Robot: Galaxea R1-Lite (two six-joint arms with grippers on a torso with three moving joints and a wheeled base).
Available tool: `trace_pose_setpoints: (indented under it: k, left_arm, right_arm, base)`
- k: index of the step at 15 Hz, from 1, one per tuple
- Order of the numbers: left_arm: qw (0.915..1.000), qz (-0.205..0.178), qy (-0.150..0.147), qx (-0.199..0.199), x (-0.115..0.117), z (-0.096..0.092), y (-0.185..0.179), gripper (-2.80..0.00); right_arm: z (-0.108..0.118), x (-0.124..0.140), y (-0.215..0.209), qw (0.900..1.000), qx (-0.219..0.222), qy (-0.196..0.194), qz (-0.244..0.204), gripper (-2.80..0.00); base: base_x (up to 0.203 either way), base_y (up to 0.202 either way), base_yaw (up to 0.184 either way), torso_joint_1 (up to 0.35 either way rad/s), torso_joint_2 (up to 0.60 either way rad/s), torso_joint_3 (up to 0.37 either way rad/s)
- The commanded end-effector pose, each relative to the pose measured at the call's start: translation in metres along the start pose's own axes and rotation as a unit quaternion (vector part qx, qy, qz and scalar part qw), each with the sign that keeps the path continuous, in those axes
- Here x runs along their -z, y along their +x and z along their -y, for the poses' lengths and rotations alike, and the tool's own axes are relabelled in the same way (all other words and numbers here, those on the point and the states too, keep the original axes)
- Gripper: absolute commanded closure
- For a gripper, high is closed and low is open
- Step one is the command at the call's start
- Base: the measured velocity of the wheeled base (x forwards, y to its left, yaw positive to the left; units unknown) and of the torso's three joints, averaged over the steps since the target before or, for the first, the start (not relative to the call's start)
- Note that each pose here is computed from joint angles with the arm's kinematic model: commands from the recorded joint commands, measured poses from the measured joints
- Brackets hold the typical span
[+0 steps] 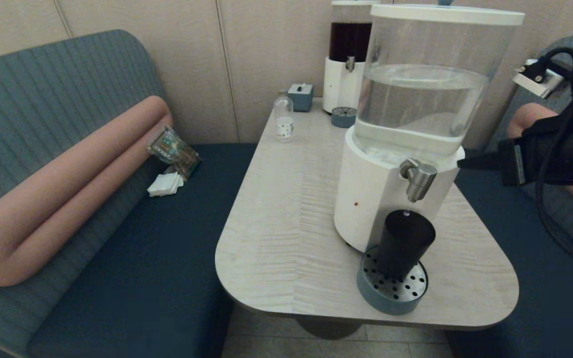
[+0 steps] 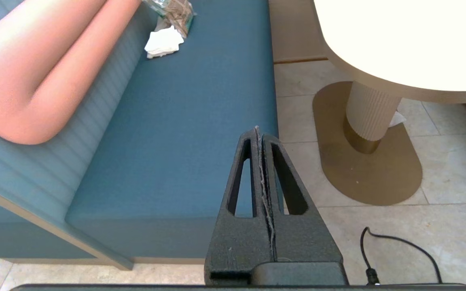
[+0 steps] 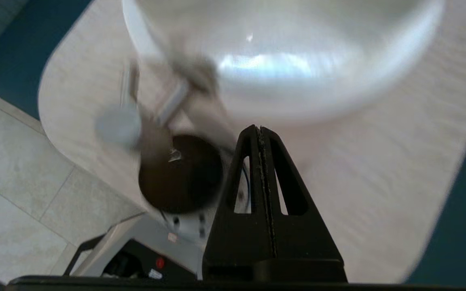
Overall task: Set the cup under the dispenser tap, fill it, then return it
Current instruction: Turn on the faucet, then turn off the faucet
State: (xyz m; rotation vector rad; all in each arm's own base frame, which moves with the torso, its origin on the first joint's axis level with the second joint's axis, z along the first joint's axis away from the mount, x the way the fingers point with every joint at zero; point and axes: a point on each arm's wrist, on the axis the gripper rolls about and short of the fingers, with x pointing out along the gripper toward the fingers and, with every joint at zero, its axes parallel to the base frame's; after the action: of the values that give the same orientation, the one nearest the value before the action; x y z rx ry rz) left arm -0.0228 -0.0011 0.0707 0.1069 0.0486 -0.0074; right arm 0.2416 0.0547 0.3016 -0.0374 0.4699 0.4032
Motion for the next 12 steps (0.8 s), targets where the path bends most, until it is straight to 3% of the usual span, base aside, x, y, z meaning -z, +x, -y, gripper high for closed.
trace_pose_setpoints:
  k: [1,6,12]
  left_arm:
    - [1.0000,-0.001,0.000,0.000,0.000,0.000,0.000,0.00]
    - [1.0000,-0.001,0.000,0.000,0.000,0.000,0.000,0.00]
    - [1.0000,-0.001,0.000,0.000,0.000,0.000,0.000,0.00]
  right_arm:
    - [0.001,0.010,-0.036,1.000,0.018,0.004,0.021,0.00]
    - [-0.003,0.054,-0.111,0.994,0.080,0.012,0.068,0.00]
    - [-0.037,0.123,-0.192,0.973,0.157,-0.001,0.169,0.00]
  base:
    - [0.000,0.000,0.000,0.000,0.00,0.000]
    - [0.000,0.000,0.000,0.000,0.00,0.000]
    - [0.000,0.000,0.000,0.000,0.00,0.000]
